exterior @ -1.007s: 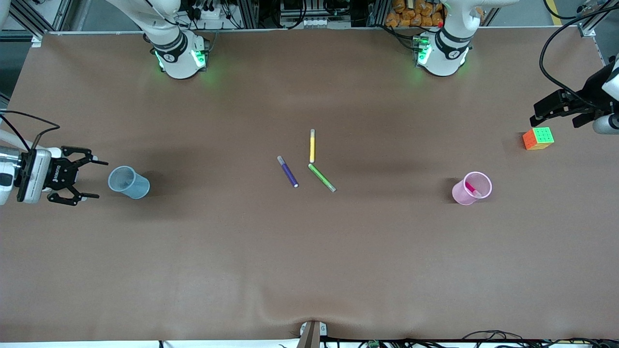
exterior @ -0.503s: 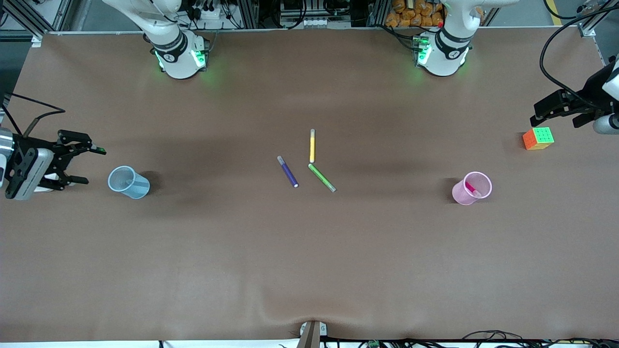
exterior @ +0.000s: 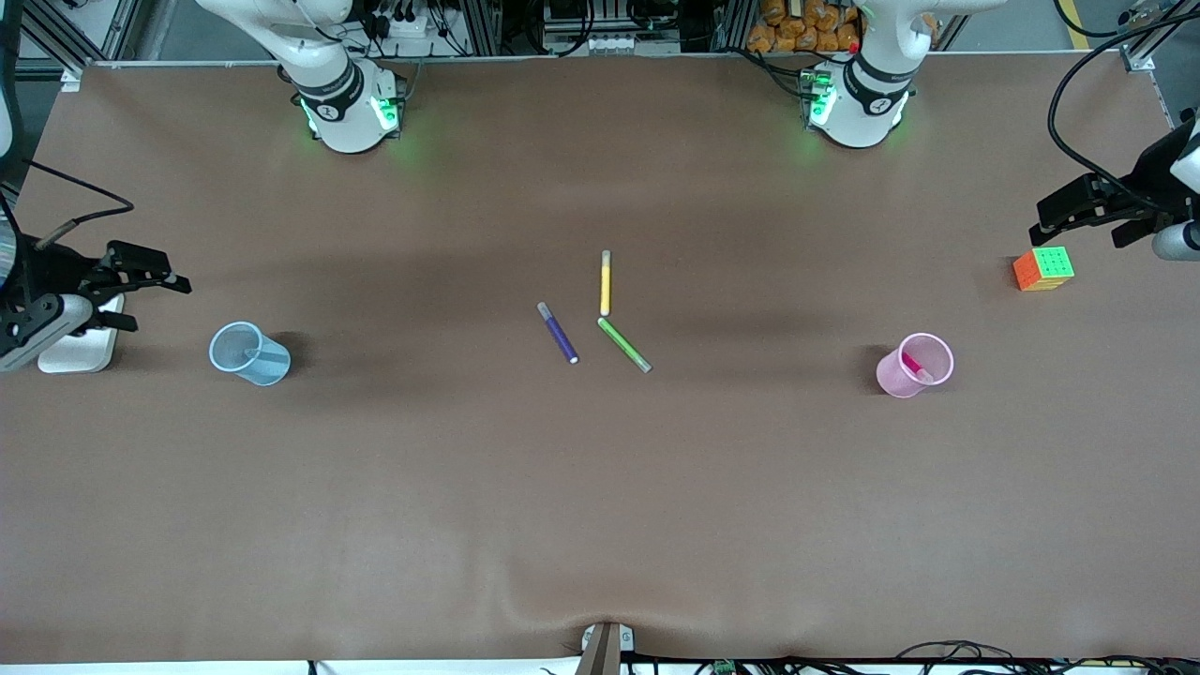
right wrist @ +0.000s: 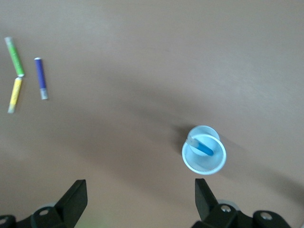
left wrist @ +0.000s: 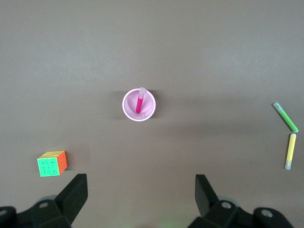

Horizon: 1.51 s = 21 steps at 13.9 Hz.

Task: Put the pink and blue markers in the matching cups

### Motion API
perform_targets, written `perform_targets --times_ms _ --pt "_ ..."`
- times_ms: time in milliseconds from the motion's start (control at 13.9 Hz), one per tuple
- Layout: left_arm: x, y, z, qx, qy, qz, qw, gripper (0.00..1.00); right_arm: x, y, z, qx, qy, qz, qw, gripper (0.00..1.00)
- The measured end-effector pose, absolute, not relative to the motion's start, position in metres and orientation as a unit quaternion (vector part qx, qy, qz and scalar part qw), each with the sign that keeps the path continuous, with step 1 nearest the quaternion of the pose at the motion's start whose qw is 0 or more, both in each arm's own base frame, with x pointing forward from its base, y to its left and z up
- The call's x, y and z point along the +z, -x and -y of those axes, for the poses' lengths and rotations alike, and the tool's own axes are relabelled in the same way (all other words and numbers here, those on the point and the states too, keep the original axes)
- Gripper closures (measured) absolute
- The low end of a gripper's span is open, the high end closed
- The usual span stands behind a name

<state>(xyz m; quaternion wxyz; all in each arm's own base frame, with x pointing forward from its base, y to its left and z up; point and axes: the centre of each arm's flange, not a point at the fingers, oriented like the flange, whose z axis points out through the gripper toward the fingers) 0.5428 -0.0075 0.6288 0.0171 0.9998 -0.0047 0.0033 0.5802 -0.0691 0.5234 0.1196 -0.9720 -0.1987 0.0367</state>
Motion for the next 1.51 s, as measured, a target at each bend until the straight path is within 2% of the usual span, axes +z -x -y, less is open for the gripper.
perform_targets --times_ms 432,719,935,1510 --pt "0.629 -0.543 0.007 0.003 -1.0 0.004 0.017 0.0 0.562 -0.565 0.038 0.044 0.992 0.11 0.041 0.0" --pt "0.629 -0.543 0.006 0.003 -1.0 0.003 0.017 0.0 0.586 -0.549 0.038 0.043 0.996 0.064 0.035 0.0" --pt "0.628 -0.543 0.006 0.003 -1.0 0.003 0.017 0.0 0.59 -0.538 0.035 0.065 0.997 0.004 0.034 0.0" --pt "0.627 -0.543 0.006 0.001 -1.0 0.003 0.017 0.0 0.61 -0.526 0.019 0.063 0.997 -0.019 0.03 0.0"
